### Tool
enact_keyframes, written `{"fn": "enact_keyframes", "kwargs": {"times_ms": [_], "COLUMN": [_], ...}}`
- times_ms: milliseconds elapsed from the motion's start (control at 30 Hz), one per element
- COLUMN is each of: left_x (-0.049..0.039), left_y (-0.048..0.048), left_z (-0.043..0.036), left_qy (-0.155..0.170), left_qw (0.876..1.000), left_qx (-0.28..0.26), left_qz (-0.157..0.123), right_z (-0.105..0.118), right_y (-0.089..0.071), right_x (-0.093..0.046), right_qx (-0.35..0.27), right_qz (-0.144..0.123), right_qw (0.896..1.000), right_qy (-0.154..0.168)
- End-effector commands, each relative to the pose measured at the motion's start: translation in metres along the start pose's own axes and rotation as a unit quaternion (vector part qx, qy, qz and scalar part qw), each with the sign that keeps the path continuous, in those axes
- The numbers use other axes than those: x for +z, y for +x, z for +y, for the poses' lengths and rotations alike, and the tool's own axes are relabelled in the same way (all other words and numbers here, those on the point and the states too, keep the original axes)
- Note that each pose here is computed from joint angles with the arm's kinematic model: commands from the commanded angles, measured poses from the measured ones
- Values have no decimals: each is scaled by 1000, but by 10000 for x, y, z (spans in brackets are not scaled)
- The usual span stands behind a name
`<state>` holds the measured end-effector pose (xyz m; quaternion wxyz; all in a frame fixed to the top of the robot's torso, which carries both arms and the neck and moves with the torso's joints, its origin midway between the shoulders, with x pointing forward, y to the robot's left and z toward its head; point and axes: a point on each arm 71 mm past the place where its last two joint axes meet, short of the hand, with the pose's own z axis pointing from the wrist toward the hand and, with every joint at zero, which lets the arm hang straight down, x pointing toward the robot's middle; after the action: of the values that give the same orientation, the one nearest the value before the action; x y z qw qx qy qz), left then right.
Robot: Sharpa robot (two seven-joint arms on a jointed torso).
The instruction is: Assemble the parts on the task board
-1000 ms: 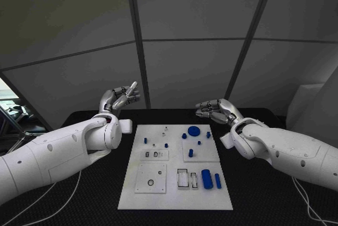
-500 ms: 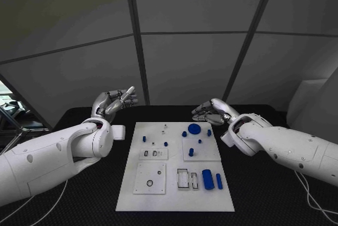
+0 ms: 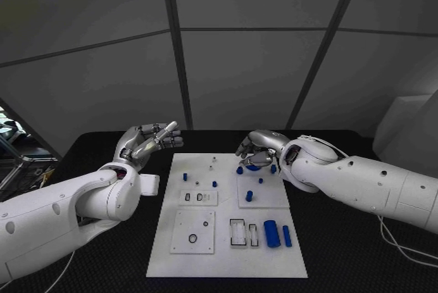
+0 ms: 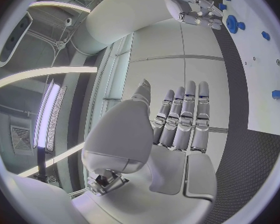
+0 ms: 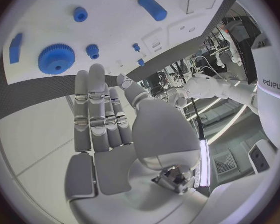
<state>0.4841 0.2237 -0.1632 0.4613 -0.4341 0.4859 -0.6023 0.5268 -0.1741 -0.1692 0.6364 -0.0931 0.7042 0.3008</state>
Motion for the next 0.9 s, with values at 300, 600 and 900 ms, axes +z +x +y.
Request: {"fn": "enact_keyframes", "kwargs": {"times_ms": [300, 600, 900], "left_x": [-11, -14, -12], "left_y": [60, 73, 66], "left_z": [-18, -19, -17], "left_qy": [-2, -4, -5], "left_qw": [1000, 1000, 1000], "left_qx": [-4, -6, -5], "left_qz": [21, 24, 23], "right_z": [-3, 43, 88], "right_y": [-3, 35, 75], "right_x": [52, 101, 149], "right_qx": [-112, -119, -120], "right_qz": [36, 54, 68], "right_qw": [992, 991, 990], "right_qy": [36, 34, 27]}}
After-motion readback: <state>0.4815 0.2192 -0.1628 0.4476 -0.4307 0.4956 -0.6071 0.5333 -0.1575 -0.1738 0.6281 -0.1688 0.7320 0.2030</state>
